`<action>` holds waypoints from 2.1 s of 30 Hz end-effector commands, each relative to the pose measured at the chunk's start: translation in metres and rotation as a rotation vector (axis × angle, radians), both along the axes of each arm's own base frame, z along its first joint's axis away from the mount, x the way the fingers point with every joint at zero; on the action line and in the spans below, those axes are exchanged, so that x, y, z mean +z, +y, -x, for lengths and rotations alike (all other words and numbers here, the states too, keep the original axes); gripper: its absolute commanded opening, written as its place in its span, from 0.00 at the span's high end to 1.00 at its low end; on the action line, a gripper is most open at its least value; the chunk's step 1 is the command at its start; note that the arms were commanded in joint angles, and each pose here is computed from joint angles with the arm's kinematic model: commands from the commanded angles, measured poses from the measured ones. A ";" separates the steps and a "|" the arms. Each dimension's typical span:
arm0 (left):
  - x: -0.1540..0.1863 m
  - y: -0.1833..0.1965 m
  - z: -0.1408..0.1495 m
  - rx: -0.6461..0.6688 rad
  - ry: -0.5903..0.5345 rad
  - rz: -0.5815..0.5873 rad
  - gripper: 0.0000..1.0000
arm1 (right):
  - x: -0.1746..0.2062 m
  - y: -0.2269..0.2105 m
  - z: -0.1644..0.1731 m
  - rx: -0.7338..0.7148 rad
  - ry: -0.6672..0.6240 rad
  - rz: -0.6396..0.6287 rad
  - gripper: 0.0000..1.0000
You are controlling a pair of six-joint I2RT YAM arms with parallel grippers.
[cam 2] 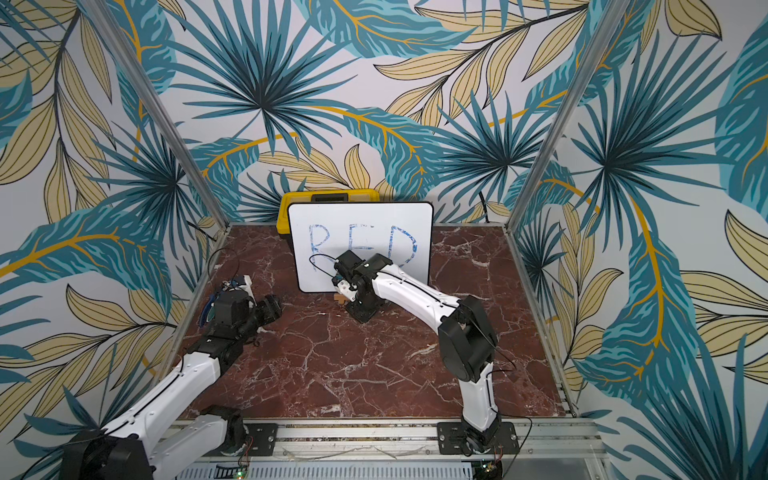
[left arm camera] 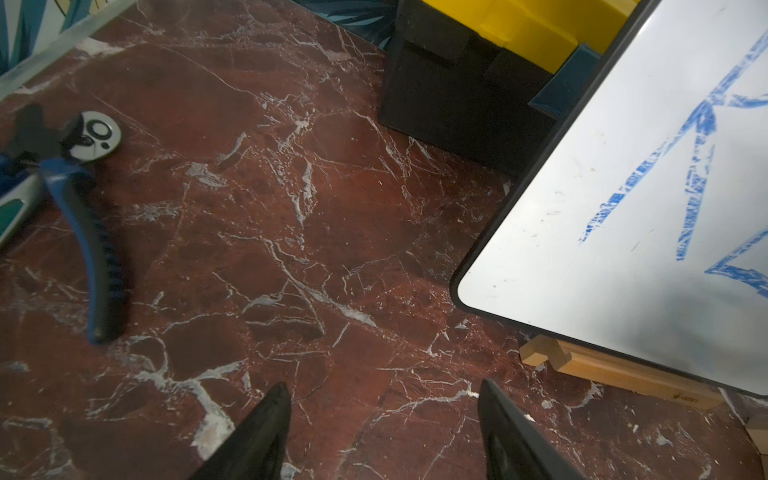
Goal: Assemble the uppercase word "red" with letter blocks
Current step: Place the letter block at the center of the board.
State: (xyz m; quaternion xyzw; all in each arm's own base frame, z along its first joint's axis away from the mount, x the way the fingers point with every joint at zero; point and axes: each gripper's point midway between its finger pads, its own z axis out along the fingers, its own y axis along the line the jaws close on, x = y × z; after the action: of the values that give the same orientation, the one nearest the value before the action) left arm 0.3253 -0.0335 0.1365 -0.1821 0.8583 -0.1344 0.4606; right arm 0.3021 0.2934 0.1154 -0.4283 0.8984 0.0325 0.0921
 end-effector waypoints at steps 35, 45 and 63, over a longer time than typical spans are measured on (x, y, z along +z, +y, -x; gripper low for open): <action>-0.035 0.039 0.027 0.146 0.098 0.068 0.30 | -0.048 0.102 0.038 0.724 -0.005 0.067 0.82; -0.034 0.038 0.028 0.138 0.094 0.071 0.30 | -0.068 0.108 0.029 0.714 -0.008 0.092 0.82; -0.033 0.038 0.028 0.134 0.087 0.073 0.31 | -0.074 0.109 0.021 0.687 -0.033 0.114 0.69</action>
State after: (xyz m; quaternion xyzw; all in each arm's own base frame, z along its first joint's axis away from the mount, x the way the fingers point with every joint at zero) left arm 0.3047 0.0023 0.1158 -0.2570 0.8536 -0.1288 0.4344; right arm 0.2788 0.4002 0.0449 -0.7130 0.6980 0.0111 0.0654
